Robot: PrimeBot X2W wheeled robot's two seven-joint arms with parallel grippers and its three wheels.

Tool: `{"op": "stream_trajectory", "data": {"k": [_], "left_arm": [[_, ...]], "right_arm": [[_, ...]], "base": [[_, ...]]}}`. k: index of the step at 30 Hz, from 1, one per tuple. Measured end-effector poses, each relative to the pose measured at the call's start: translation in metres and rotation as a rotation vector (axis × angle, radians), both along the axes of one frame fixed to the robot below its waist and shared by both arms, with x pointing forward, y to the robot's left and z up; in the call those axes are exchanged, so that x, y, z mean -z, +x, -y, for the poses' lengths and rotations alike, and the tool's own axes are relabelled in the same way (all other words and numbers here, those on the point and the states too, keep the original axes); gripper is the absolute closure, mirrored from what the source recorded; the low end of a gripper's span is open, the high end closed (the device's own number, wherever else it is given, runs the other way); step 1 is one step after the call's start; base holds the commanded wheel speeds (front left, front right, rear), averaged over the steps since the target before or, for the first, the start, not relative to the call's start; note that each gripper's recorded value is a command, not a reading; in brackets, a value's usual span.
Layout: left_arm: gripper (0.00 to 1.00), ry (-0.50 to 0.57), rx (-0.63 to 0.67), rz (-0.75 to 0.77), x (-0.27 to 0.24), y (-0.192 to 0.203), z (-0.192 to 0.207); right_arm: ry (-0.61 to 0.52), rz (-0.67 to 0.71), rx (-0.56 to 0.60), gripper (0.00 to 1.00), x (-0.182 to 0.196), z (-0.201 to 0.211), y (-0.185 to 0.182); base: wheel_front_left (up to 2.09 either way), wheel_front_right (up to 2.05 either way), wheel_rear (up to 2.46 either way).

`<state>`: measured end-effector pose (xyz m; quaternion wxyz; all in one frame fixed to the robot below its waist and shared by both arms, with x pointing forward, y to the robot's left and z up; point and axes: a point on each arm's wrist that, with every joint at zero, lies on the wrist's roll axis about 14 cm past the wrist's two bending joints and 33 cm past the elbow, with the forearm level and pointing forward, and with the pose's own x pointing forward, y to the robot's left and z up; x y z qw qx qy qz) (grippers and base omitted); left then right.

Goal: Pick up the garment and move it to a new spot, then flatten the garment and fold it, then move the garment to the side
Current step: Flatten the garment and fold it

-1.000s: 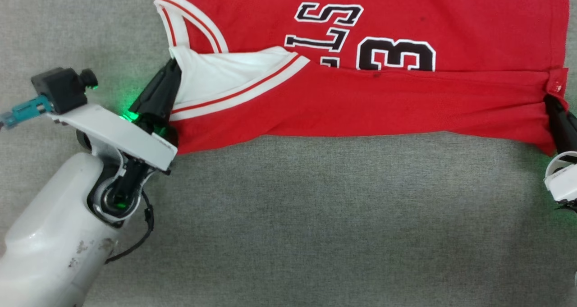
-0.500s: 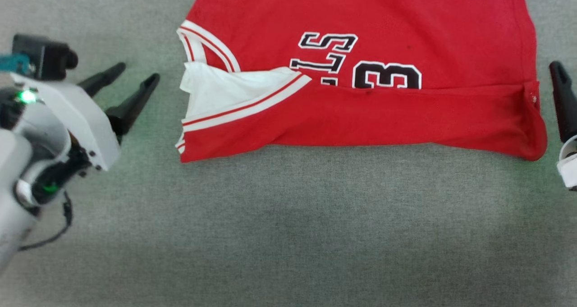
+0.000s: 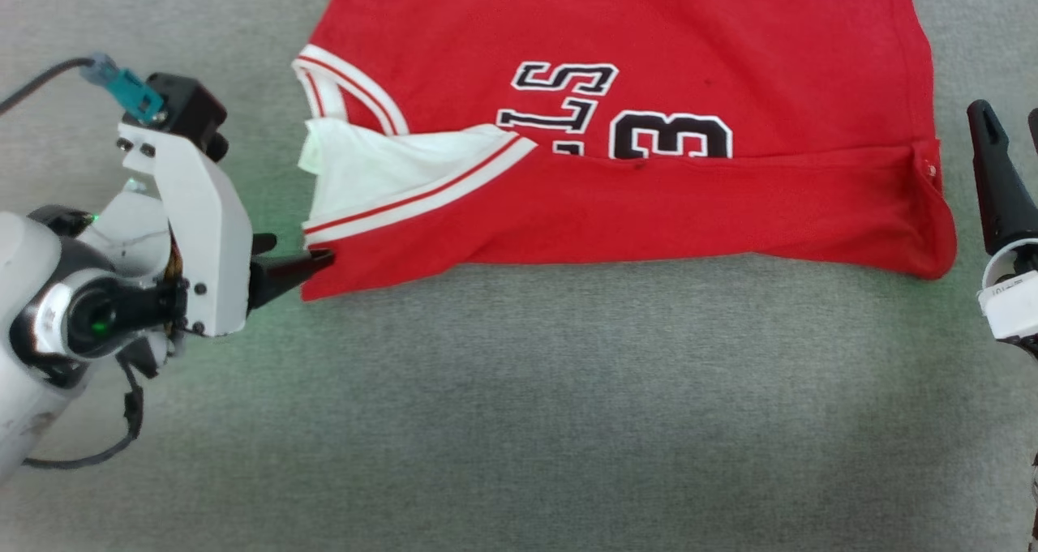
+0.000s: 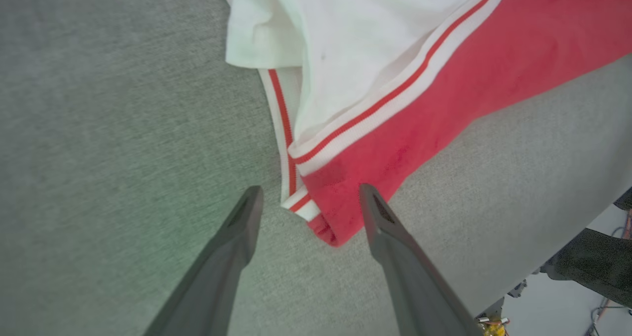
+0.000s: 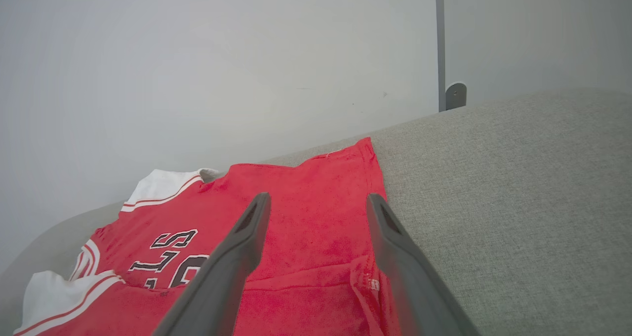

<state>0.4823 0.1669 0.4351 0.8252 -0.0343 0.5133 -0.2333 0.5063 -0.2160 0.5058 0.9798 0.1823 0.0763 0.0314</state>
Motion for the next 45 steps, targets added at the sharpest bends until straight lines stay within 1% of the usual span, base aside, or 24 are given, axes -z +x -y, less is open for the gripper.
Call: {"op": "stream_trajectory", "data": {"k": [6,10,12,13,15,18,21,24,27,31,35,38,39,40,41,42,45], "left_arm": [[0.00,-0.014,-0.034,-0.090,0.032,0.006,0.002],[0.00,-0.043,-0.019,-0.140,0.044,0.006,0.008],[0.16,-0.062,-0.013,-0.158,0.047,0.007,0.011],[0.53,-0.067,-0.012,-0.164,0.048,0.008,0.012],[1.00,-0.073,-0.008,-0.165,0.048,0.010,0.013],[1.00,-0.092,0.006,-0.162,0.048,0.010,0.021],[1.00,-0.095,0.013,-0.155,0.047,0.010,0.024],[1.00,-0.097,0.022,-0.144,0.046,0.010,0.026],[1.00,-0.109,0.029,-0.135,0.045,0.009,0.030],[1.00,-0.116,0.038,-0.122,0.045,0.010,0.033],[1.00,-0.129,0.042,-0.113,0.045,0.009,0.035],[1.00,-0.138,0.039,-0.110,0.045,0.009,0.036],[1.00,-0.139,0.038,-0.107,0.045,0.009,0.035],[1.00,-0.142,0.036,-0.104,0.045,0.009,0.035],[1.00,-0.143,0.032,-0.102,0.046,0.009,0.035],[1.00,-0.142,0.031,-0.101,0.046,0.009,0.034],[1.00,-0.150,0.026,-0.089,0.044,0.009,0.034]], "right_arm": [[-0.001,-0.018,0.036,0.00,0.009,0.012,-0.004],[-0.012,-0.030,0.067,0.00,0.014,0.024,-0.007],[-0.015,-0.035,0.082,0.00,0.016,0.030,-0.008],[-0.017,-0.038,0.088,0.00,0.016,0.033,-0.009],[-0.025,-0.051,0.089,0.00,0.019,0.035,-0.010],[-0.067,-0.107,0.048,0.00,0.025,0.032,-0.010],[-0.159,-0.260,-0.050,0.00,0.046,0.022,-0.016],[-0.257,-0.450,-0.150,0.00,0.069,0.018,-0.029],[-0.334,-0.574,-0.225,0.00,0.074,0.015,-0.031],[-0.379,-0.737,-0.296,0.00,0.086,0.012,-0.037],[-0.400,-0.821,-0.323,0.00,0.093,0.012,-0.032],[-0.391,-0.873,-0.340,0.00,0.105,0.009,-0.033],[-0.390,-0.876,-0.343,0.06,0.106,0.008,-0.032],[-0.389,-0.874,-0.345,0.40,0.107,0.007,-0.029],[-0.387,-0.874,-0.346,0.76,0.109,0.007,-0.028],[-0.389,-0.880,-0.352,1.00,0.111,0.006,-0.029],[-0.386,-0.873,-0.361,1.00,0.111,0.003,-0.028]], "base": [[0.00,0.00,0.00],[0.00,0.00,0.00],[0.00,0.00,0.00],[0.00,0.00,0.00],[0.00,0.00,0.00],[0.00,0.00,0.00],[0.00,0.00,0.00],[0.00,0.00,0.00],[0.00,0.00,0.00],[0.00,0.00,0.00],[0.00,0.00,0.00],[0.00,0.00,0.00],[0.00,0.00,0.00],[0.00,0.00,0.00],[0.00,0.00,0.00],[0.00,0.00,0.00],[0.00,0.00,0.00]]}}
